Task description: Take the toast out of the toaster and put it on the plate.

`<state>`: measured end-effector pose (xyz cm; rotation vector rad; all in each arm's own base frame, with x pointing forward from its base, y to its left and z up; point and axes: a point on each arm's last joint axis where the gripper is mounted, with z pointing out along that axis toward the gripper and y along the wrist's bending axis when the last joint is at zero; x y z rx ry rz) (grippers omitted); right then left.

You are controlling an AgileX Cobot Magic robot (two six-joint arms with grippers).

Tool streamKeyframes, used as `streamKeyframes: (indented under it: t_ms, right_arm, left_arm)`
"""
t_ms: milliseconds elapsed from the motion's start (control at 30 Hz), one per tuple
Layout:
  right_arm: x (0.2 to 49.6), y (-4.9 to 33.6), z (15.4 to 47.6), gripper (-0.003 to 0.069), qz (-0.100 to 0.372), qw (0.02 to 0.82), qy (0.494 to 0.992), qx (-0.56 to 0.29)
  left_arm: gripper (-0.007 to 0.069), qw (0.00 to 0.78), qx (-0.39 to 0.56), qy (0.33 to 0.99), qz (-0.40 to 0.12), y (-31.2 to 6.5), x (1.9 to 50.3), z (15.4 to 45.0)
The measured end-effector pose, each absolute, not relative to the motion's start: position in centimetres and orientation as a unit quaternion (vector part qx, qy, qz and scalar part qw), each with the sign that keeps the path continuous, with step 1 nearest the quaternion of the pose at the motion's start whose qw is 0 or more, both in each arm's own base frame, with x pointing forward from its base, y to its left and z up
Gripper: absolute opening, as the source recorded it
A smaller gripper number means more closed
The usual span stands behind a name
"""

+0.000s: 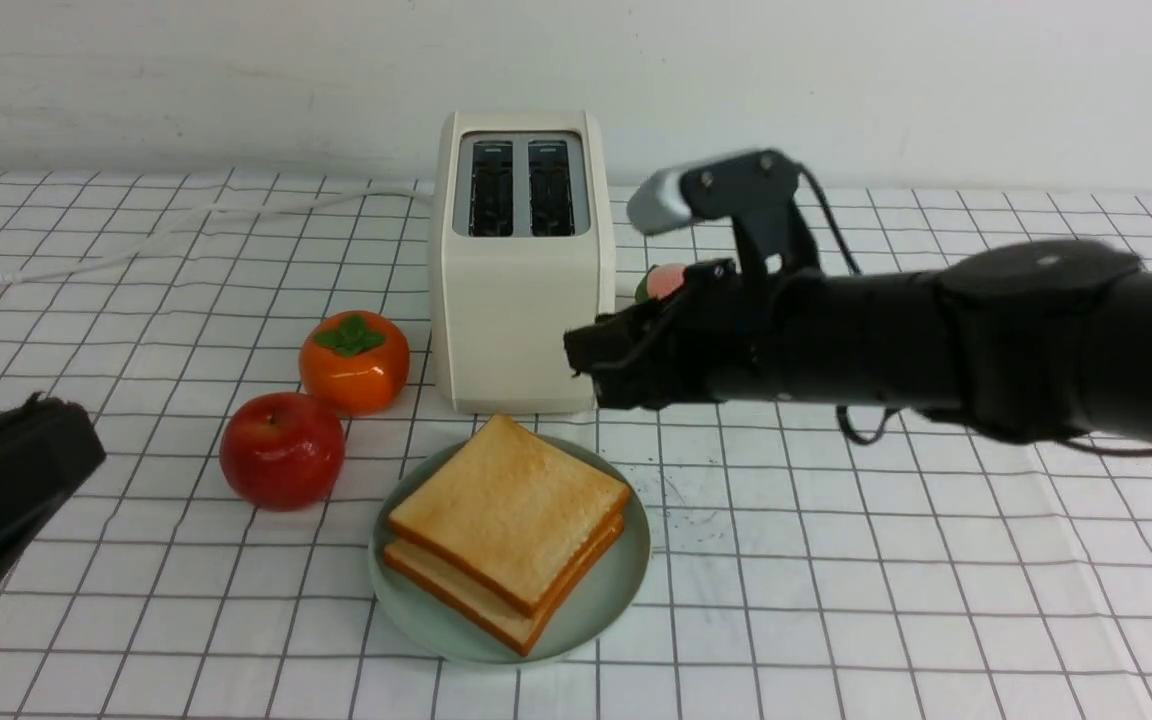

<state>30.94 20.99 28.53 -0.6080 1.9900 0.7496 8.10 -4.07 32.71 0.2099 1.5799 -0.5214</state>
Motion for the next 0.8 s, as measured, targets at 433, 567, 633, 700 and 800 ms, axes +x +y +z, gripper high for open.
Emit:
streamKeyframes:
  t_ms: [433, 567, 633, 700, 800]
  right_arm:
    - [20.8, 14.4, 34.6, -0.0001, 0.205, 0.256, 0.912, -0.246]
    - [17.6, 11.6, 35.9, -0.0001, 0.157, 0.266, 0.922, -0.234]
    - [15.8, 10.2, 36.1, -0.0001, 0.143, 0.276, 0.924, -0.225]
    - [13.8, 8.8, 35.9, 0.0, 0.138, 0.286, 0.924, -0.214]
    - [11.7, 7.5, 35.1, 0.0, 0.137, 0.295, 0.923, -0.205]
  left_arm:
    - [-0.0013, 0.66, 0.108, 0.702, -0.245, -4.4, 7.7, 32.6]
    - [-0.0013, 0.663, 0.11, 0.695, -0.254, -4.3, 6.7, 32.0]
    - [-0.0013, 0.663, 0.109, 0.696, -0.254, -4.2, 6.2, 31.0]
    - [-0.0013, 0.659, 0.109, 0.7, -0.254, -4.2, 6.0, 29.9]
    - [-0.0013, 0.654, 0.108, 0.705, -0.253, -4.2, 5.7, 28.5]
